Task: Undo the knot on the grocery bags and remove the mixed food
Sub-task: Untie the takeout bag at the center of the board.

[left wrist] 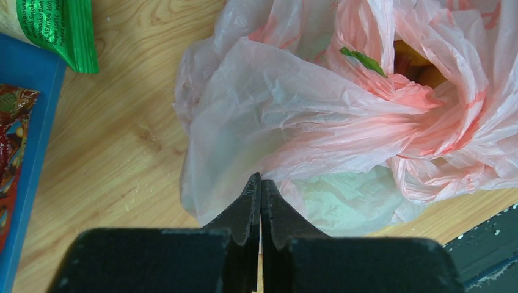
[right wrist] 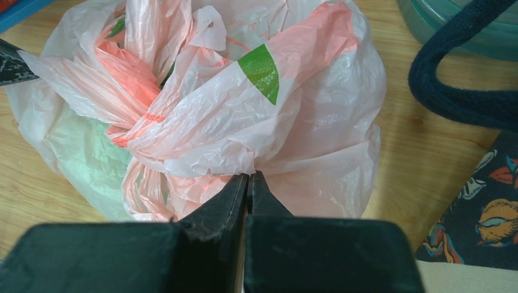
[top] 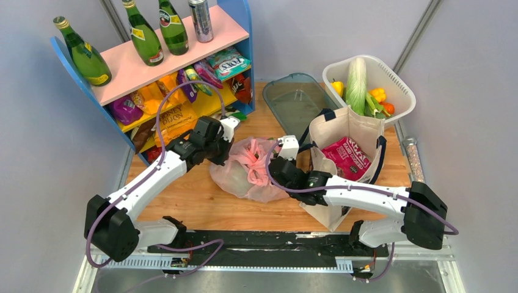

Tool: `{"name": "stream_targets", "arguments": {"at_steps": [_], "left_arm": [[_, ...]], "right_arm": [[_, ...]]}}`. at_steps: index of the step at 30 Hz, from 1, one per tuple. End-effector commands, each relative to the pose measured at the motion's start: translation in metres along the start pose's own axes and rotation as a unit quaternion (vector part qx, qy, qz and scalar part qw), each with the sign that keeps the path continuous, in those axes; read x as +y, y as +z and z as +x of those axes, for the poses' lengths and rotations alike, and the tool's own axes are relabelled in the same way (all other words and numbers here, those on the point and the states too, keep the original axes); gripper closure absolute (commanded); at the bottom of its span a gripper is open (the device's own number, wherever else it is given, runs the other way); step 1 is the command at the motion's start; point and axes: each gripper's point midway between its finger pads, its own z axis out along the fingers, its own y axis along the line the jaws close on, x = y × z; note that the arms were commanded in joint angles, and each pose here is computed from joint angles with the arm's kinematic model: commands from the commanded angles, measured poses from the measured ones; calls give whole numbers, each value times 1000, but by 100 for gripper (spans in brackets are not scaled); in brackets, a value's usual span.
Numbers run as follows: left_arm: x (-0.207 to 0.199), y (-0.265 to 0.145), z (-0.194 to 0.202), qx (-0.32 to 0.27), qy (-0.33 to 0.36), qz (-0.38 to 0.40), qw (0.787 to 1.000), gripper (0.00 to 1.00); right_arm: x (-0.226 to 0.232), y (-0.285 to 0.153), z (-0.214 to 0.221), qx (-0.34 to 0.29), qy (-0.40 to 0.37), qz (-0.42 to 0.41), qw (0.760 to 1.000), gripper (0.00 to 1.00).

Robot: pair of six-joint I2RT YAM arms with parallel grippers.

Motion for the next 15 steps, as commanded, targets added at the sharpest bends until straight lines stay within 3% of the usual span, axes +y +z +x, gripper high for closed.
{"name": "stream_targets", "arguments": {"at_steps": [1, 5, 8, 15], "left_arm": [[5, -6, -2, -11, -2, -15, 1000, 100], [-4, -8, -5, -21, 3, 11, 1000, 100], [-11, -11, -9, -33, 8, 31, 999, 100], [-14, -14, -10, -40, 11, 41, 998, 100]], "right_arm": [[-9, -6, -11, -12, 8, 14, 1000, 100], [2, -13, -16, -8, -2, -20, 1000, 85], [8, -21, -24, -17, -10, -48, 999, 60], [24, -50, -51, -52, 24, -123, 991, 17]]}}
